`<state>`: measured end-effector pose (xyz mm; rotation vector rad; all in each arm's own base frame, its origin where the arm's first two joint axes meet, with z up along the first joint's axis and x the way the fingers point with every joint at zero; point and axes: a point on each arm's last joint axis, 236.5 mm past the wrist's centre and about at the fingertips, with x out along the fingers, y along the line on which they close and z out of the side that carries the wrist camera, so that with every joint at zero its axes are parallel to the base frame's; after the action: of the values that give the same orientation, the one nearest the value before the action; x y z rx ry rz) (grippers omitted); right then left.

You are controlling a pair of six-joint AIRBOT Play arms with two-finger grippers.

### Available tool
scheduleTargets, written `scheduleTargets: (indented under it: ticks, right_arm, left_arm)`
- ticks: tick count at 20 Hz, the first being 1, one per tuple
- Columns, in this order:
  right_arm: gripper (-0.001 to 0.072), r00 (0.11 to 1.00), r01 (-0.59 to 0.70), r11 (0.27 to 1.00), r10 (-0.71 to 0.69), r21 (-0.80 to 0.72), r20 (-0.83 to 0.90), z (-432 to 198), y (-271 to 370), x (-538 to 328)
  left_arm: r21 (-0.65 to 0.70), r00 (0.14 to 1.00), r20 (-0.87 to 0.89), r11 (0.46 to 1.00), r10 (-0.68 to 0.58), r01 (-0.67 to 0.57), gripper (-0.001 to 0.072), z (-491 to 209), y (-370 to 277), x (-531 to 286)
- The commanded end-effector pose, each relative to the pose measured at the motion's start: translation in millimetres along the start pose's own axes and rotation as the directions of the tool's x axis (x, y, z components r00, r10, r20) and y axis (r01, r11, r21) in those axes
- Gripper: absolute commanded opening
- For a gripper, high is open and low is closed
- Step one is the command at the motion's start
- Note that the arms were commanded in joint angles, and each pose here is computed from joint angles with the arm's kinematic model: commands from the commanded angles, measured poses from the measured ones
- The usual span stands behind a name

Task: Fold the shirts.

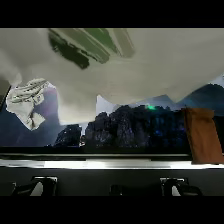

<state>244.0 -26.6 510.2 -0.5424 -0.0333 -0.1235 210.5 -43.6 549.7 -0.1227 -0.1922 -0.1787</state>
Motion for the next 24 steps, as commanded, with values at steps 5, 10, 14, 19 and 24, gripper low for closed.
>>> scheduleTargets:
  ticks: [5, 10, 14, 19, 24]
  right_arm:
    - [0.0043, 0.998, -0.019, 0.999, 0.020, 0.029, -0.068, -11, 2, -36]
    - [0.0042, 0.810, -0.270, 0.961, 0.257, 0.054, -0.527, -132, 66, 32]
    - [0.0042, 0.288, -0.523, 0.794, 0.507, 0.310, -0.813, -282, 176, 92]
    - [0.0043, 0.009, -0.505, 0.686, 0.612, 0.524, -0.791, -428, 292, 154]
    - [0.0043, 0.323, -0.449, 0.750, 0.643, 0.485, -0.695, -448, 325, 249]
  left_arm:
    - [0.031, 0.997, 0.027, 0.996, 0.078, -0.079, 0.0027, 13, -1, -40]
    - [0.018, 0.904, -0.398, 0.987, 0.155, -0.161, 0.0027, -99, 60, 28]
    - [-0.036, 0.517, -0.855, 0.992, 0.031, -0.118, 0.0027, -292, 108, 95]
    - [-0.148, 0.067, -0.988, 0.971, -0.138, -0.186, 0.0028, -535, 125, 108]
    - [-0.287, 0.214, -0.949, 0.914, -0.231, -0.285, 0.0029, -617, 123, 170]
